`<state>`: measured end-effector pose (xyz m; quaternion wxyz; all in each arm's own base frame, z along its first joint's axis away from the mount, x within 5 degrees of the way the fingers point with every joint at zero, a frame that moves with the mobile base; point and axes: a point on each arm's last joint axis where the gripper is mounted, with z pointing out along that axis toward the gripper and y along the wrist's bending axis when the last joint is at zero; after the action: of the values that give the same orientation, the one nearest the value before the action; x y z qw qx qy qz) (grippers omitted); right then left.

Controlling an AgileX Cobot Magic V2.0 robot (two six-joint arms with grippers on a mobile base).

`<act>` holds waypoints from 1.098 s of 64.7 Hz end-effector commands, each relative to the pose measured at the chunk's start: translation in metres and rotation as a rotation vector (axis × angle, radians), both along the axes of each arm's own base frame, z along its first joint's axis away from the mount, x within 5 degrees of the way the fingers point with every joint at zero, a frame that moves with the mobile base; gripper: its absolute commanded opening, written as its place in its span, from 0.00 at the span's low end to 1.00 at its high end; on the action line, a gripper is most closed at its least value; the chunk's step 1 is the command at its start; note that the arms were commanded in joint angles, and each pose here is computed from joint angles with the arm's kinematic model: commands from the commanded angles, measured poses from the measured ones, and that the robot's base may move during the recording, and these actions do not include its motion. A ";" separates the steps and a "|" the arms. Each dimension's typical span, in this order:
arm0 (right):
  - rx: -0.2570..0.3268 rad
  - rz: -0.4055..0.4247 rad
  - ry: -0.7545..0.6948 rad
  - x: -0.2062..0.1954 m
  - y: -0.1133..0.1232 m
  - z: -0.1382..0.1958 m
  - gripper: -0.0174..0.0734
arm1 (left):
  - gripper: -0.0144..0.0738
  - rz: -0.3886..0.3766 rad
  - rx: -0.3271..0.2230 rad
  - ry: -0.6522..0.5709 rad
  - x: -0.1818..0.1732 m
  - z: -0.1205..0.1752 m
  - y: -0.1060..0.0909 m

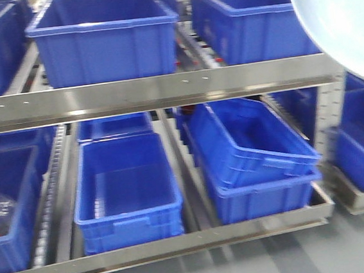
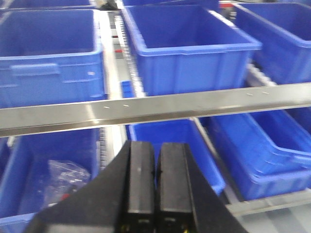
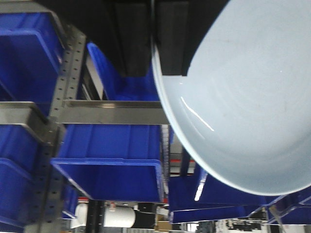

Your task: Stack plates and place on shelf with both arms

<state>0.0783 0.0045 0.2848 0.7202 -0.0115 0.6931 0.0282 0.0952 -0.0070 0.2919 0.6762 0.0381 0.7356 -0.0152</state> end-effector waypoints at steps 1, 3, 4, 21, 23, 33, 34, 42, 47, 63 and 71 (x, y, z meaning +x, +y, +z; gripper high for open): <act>0.009 -0.022 -0.124 -0.001 -0.002 0.019 0.25 | 0.26 0.014 -0.018 -0.108 0.001 0.018 0.001; 0.009 -0.022 -0.124 -0.001 -0.002 0.019 0.25 | 0.26 0.014 -0.018 -0.108 0.001 0.018 0.001; 0.009 -0.022 -0.124 -0.001 -0.002 0.019 0.25 | 0.26 0.014 -0.018 -0.108 0.001 0.018 0.001; 0.009 -0.022 -0.124 -0.001 -0.002 0.019 0.25 | 0.26 0.014 -0.018 -0.108 0.001 0.018 0.001; 0.009 -0.022 -0.124 -0.001 -0.002 0.019 0.25 | 0.26 0.014 -0.018 -0.108 0.001 0.018 0.001; 0.009 -0.022 -0.124 -0.001 -0.002 0.019 0.25 | 0.26 0.014 -0.018 -0.108 0.001 0.018 0.001; 0.009 -0.022 -0.124 -0.001 -0.002 0.019 0.25 | 0.26 0.014 -0.018 -0.108 0.001 0.018 0.001; 0.009 -0.022 -0.124 -0.001 -0.002 0.019 0.25 | 0.26 0.014 -0.018 -0.108 0.001 0.018 0.001; 0.009 -0.022 -0.124 -0.001 -0.002 0.019 0.25 | 0.26 0.014 -0.018 -0.108 0.001 0.018 0.001; 0.009 -0.022 -0.124 -0.001 -0.002 0.019 0.25 | 0.26 0.014 -0.018 -0.108 0.001 0.018 0.001; 0.009 -0.022 -0.124 -0.001 -0.002 0.019 0.25 | 0.26 0.014 -0.018 -0.108 0.001 0.018 0.001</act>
<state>0.0783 0.0045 0.2848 0.7202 -0.0115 0.6931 0.0282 0.0952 -0.0070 0.2919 0.6762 0.0381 0.7356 -0.0152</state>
